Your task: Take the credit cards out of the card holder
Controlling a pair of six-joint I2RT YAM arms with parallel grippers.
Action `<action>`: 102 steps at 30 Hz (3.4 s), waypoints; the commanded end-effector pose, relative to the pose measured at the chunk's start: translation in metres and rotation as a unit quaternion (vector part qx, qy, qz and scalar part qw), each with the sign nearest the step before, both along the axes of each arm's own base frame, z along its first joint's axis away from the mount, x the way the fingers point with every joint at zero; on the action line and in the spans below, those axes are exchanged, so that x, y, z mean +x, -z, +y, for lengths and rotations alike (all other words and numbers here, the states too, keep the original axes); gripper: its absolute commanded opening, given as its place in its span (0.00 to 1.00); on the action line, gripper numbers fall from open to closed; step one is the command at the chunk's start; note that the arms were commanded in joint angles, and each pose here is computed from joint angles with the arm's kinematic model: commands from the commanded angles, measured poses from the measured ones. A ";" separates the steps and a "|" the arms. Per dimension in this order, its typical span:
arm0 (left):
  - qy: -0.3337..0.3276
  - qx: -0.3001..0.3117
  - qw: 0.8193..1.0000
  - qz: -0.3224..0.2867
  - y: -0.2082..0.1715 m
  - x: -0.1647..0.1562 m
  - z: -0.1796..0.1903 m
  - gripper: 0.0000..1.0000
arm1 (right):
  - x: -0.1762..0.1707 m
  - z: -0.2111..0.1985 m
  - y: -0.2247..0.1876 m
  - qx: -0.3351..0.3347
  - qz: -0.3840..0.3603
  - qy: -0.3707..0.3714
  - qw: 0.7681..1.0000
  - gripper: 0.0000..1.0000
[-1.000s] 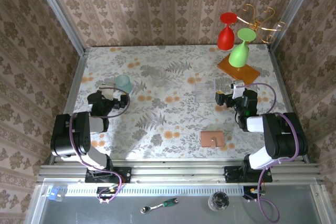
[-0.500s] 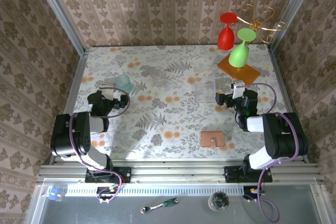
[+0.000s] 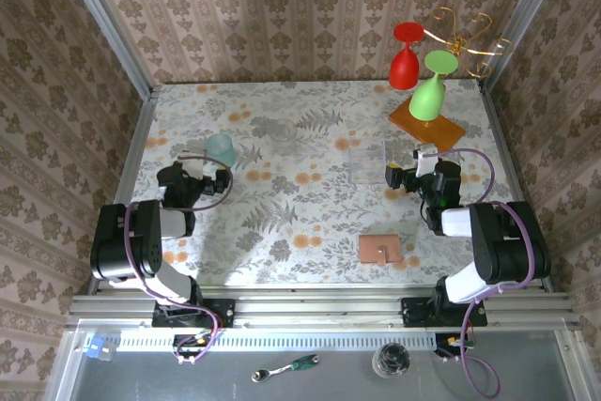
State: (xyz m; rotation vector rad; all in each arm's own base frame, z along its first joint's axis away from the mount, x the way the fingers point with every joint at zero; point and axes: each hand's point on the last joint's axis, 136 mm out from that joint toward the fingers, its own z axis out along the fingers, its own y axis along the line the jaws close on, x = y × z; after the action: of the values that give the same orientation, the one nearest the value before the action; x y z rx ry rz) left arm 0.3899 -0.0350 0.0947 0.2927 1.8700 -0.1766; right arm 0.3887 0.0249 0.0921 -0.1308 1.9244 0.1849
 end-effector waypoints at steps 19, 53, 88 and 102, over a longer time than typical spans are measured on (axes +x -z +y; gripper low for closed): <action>-0.010 0.000 1.000 -0.015 -0.006 0.003 0.005 1.00 | 0.005 0.001 -0.008 0.003 -0.015 -0.004 1.000 1.00; -0.123 -0.011 0.992 0.017 -0.061 -0.016 0.024 1.00 | -0.019 0.008 -0.043 0.000 0.106 0.038 0.994 1.00; -0.064 -0.269 0.926 0.257 -0.101 -0.054 0.012 1.00 | 0.029 0.071 0.005 0.170 0.291 0.027 0.941 0.92; -0.092 -0.287 0.917 0.261 -0.094 -0.055 0.038 1.00 | 0.059 0.079 0.024 0.173 0.297 0.006 0.939 0.92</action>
State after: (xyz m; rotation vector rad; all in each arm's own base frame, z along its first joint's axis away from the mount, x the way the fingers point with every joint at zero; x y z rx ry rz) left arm 0.3359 0.0043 0.1854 -0.3932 2.2498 -0.7028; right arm 0.4356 0.0988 0.0598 0.2220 2.4909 0.5648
